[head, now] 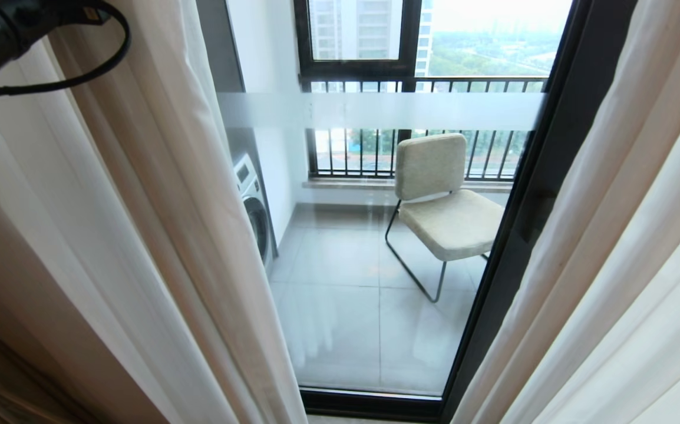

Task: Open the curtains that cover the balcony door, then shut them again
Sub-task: Pull the inner curtains open on both sides

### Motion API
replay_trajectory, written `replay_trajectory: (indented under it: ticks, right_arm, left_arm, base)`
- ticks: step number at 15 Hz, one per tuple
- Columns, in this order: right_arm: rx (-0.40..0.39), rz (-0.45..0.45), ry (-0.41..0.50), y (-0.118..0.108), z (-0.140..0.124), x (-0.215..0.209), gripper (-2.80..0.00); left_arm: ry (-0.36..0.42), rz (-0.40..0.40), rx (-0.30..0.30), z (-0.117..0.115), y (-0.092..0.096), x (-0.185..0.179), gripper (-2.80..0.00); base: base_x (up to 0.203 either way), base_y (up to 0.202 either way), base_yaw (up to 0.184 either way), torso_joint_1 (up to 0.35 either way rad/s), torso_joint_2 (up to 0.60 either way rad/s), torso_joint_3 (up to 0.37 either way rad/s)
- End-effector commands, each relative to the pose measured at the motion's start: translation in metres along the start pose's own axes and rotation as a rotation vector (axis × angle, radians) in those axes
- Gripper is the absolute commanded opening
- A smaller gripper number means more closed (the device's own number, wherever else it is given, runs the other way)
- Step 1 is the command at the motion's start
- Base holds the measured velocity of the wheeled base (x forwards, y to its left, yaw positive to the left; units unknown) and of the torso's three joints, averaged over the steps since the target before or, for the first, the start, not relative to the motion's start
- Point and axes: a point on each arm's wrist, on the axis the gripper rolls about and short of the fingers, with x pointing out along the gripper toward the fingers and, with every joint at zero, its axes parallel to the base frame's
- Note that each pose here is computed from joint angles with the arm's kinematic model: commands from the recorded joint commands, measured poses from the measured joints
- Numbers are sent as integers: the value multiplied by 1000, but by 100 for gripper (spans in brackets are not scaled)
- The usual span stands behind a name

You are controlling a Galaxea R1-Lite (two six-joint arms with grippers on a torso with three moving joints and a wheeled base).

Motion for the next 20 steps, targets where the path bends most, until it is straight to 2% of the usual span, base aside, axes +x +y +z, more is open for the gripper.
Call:
replay_trajectory:
  ticks: [1,20]
  right_arm:
    - [0,2,-1,0,0,0,-280]
    - [0,2,-1,0,0,0,-280]
  left_arm:
    - [3,1,1,-2,0,1,-280]
    - [10,1,2,-1,1,-7,-280]
  base:
    - [0,180,-1,7,-2,6]
    - [0,182,-2,2,3,2]
